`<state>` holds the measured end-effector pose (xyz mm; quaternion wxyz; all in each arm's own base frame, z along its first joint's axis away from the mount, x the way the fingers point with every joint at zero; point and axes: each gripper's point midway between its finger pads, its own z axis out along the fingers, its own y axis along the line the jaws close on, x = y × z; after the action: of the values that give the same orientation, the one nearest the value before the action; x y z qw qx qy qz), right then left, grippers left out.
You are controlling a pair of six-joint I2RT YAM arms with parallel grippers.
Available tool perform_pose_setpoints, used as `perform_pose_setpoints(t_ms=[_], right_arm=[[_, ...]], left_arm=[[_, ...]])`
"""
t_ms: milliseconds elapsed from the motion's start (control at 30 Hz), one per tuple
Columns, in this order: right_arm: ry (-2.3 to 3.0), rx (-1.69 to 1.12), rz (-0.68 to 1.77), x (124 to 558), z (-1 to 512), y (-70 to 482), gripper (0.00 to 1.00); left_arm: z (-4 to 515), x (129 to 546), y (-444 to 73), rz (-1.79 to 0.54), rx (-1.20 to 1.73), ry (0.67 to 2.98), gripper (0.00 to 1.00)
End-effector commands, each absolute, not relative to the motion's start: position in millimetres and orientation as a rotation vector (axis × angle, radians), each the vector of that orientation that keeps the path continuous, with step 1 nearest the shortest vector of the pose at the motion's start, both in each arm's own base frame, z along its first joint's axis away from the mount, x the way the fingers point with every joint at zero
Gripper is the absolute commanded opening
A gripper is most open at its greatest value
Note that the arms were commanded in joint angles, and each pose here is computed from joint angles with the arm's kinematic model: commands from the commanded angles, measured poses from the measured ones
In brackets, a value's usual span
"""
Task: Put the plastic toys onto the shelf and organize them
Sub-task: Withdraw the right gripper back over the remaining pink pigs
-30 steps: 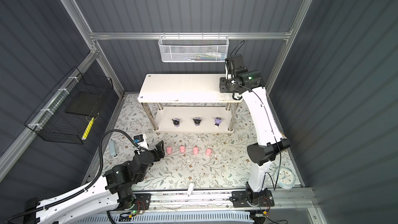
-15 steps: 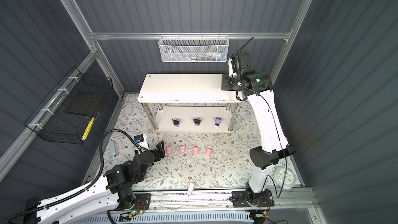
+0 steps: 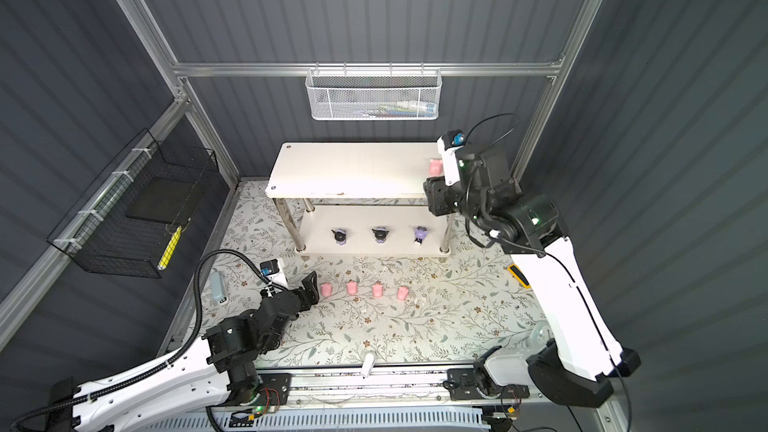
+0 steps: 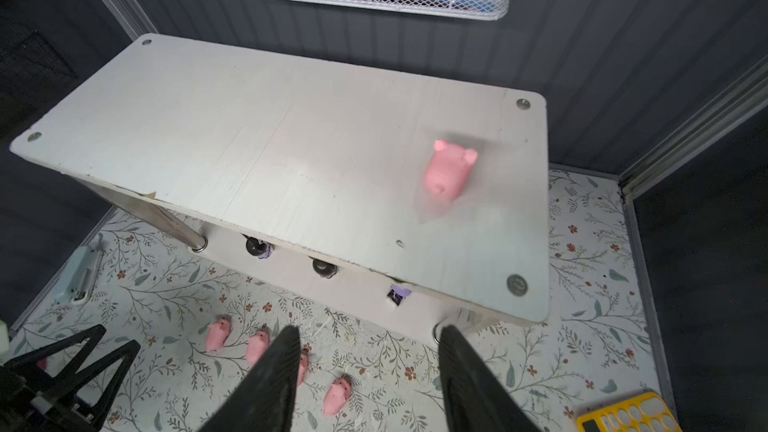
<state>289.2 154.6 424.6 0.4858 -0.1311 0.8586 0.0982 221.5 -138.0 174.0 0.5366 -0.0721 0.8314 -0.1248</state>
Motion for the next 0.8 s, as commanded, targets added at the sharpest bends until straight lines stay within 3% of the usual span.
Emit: perform_pose_setpoints(t_ms=[0, 367, 767], right_arm=[[2.025, -0.274, 0.223, 278.7, 425.2, 150.6, 0.56], [2.092, -0.318, 0.427, 214.5, 327.4, 195.0, 0.58], [2.345, -0.002, 0.368, 210.7, 198.9, 214.5, 0.61]], left_arm=[[187.4, 225.4, -135.8, -0.281, -0.189, 1.955, 0.88], [192.6, 228.9, -131.1, -0.245, -0.212, 1.94, 0.88], [187.8, 229.9, -133.3, -0.238, -0.212, 1.957, 0.88]])
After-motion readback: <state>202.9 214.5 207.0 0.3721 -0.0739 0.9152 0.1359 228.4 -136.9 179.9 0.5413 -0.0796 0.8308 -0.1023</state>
